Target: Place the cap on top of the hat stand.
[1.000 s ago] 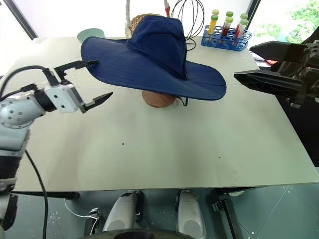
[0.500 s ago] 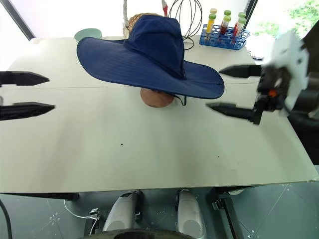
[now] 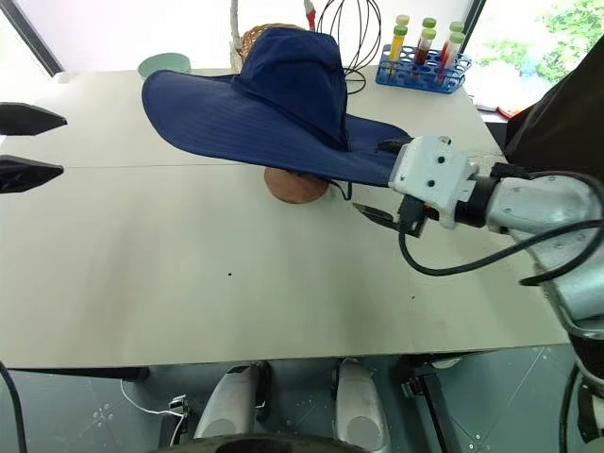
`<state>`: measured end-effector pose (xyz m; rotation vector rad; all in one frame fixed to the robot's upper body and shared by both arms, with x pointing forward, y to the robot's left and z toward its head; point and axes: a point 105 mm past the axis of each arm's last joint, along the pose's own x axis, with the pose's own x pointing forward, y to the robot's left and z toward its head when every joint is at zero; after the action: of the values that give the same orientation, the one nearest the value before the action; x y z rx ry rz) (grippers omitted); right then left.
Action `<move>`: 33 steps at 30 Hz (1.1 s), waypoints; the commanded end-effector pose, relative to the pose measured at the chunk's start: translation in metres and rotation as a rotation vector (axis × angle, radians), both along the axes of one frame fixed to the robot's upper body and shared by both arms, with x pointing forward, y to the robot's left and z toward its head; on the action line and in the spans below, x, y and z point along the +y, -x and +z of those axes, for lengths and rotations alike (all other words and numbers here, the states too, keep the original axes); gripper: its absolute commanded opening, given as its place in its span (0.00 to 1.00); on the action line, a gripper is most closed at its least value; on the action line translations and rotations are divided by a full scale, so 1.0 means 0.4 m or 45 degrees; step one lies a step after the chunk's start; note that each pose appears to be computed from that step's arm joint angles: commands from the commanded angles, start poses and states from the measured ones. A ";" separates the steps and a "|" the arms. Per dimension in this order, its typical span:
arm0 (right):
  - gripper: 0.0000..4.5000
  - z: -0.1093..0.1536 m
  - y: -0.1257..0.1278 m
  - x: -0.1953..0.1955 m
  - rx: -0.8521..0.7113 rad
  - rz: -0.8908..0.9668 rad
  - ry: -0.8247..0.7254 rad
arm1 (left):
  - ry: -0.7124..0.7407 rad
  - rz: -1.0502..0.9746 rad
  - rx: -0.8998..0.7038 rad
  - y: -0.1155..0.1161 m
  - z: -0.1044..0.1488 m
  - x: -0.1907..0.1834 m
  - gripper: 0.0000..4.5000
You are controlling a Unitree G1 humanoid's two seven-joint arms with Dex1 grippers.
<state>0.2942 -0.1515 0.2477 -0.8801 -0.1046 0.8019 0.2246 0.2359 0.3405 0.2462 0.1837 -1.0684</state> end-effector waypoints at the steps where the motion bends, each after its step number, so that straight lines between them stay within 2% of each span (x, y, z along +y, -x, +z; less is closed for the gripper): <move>1: 1.00 0.009 -0.020 -0.003 -0.118 -0.045 0.035 | -0.006 -0.042 -0.038 0.017 0.023 -0.013 1.00; 2: 1.00 0.009 -0.024 -0.005 -0.133 -0.054 0.036 | -0.003 -0.044 -0.037 0.018 0.025 -0.013 1.00; 5: 0.82 0.016 -0.037 -0.016 -0.194 -0.087 0.048 | 0.003 -0.040 -0.045 0.018 0.028 -0.013 1.00; 12: 0.03 0.033 -0.047 -0.016 -0.353 -0.078 0.114 | 0.012 -0.024 -0.065 0.013 0.031 -0.009 1.00; 20: 0.01 0.056 -0.062 -0.014 -0.562 -0.095 0.210 | 0.018 -0.013 -0.082 0.009 0.035 -0.009 1.00; 26: 0.01 0.113 -0.061 -0.013 -0.889 -0.097 0.324 | 0.024 0.000 -0.092 0.003 0.037 -0.007 1.00; 33: 0.01 0.164 -0.069 -0.028 -1.184 -0.138 0.458 | 0.051 -0.009 -0.103 -0.001 0.049 -0.012 1.00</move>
<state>0.3276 -0.1595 0.2928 -1.4907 -0.6503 0.3409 0.2275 0.2318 0.3518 0.2369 0.1223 -1.0663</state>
